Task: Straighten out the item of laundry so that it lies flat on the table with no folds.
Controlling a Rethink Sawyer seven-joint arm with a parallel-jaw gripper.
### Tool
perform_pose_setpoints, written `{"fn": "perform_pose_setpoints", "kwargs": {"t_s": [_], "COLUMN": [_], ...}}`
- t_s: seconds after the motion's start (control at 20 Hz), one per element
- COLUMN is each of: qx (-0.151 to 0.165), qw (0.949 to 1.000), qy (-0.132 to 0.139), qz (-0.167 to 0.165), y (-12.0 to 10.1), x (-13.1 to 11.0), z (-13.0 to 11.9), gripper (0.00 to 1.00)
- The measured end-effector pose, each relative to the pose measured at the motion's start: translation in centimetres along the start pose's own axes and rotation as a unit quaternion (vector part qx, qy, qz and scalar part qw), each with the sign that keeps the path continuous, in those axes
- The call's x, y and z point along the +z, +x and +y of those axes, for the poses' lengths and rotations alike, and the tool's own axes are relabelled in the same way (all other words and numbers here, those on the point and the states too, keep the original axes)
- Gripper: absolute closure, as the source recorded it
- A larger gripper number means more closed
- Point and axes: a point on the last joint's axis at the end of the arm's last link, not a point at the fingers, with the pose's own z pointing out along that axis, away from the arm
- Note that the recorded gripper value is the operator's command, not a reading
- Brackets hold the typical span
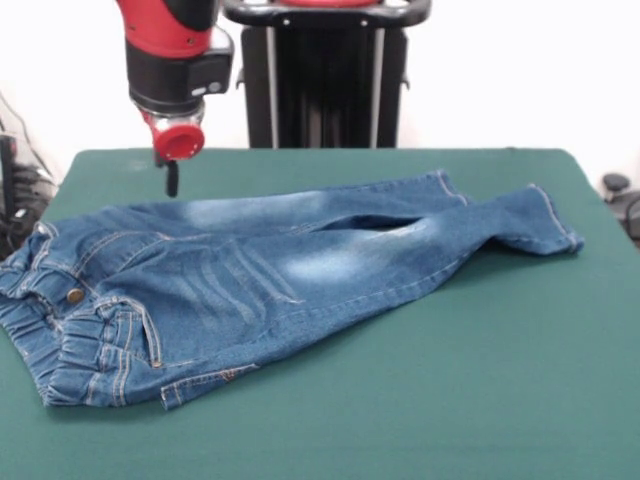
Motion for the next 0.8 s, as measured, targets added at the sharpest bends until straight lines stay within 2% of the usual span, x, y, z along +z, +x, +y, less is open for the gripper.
{"fn": "perform_pose_setpoints", "kwargs": {"t_s": [0.2,0.45,0.8], "qx": [-0.014,-0.008,-0.024], "qw": [0.9997,0.9991,0.9982], "qy": [0.000,0.004,0.030], "qz": [-0.018,-0.040,-0.046], "y": [-1.1,-4.5,-6.9], "x": [-0.6,-2.1,-4.2], "z": [-1.0,-2.8,-2.6], "gripper": [0.00,0.00,0.00]}}
